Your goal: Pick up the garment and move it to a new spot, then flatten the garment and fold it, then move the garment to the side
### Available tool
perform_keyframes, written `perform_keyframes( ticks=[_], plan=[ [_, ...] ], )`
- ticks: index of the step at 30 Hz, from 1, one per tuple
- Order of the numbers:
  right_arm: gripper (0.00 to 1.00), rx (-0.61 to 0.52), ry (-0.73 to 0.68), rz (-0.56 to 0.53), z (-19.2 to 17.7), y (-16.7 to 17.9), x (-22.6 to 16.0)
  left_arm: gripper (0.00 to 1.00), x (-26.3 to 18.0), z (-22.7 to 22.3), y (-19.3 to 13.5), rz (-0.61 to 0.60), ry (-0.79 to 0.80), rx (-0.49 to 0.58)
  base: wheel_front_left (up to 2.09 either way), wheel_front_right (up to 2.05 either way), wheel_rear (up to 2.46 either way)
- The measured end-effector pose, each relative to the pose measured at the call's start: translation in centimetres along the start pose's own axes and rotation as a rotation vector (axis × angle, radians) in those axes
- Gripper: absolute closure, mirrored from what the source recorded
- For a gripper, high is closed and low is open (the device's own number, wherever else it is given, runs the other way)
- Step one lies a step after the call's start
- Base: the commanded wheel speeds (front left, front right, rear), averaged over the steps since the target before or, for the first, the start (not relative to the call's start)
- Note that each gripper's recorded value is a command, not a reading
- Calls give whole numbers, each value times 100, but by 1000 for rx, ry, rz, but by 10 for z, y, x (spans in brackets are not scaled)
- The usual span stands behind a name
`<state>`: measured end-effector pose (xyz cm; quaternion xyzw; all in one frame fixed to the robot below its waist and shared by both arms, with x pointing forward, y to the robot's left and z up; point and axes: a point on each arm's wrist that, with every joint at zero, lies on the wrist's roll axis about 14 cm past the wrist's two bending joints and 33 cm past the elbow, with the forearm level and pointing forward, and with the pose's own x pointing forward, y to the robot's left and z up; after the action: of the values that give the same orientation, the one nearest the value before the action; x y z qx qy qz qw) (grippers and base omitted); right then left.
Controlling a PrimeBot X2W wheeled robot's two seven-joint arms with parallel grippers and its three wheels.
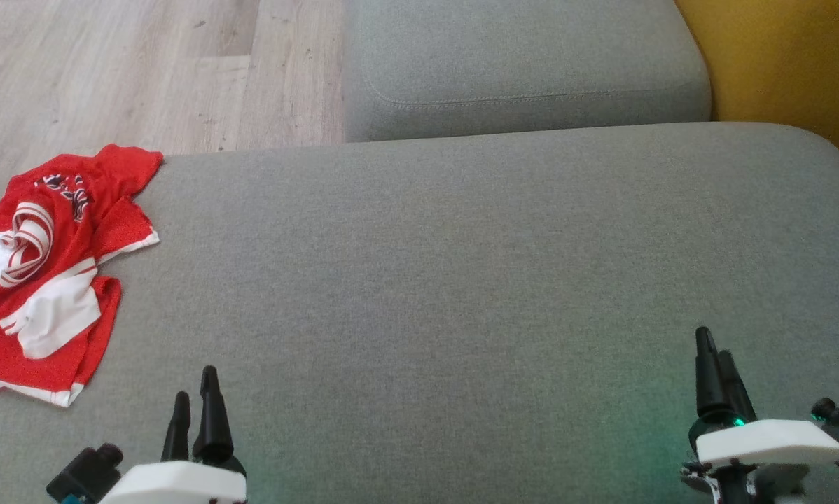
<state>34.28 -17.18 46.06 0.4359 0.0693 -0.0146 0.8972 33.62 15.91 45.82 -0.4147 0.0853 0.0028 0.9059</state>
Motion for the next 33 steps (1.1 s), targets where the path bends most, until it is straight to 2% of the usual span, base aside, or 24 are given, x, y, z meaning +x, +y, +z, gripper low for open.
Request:
perform_keyframes(
  ticks=[33],
  plan=[
    [0, -433, -1, 120, -16, 28, -6, 0, -13, -6, -6, -60, -19, 412, 0, 0, 0]
  ],
)
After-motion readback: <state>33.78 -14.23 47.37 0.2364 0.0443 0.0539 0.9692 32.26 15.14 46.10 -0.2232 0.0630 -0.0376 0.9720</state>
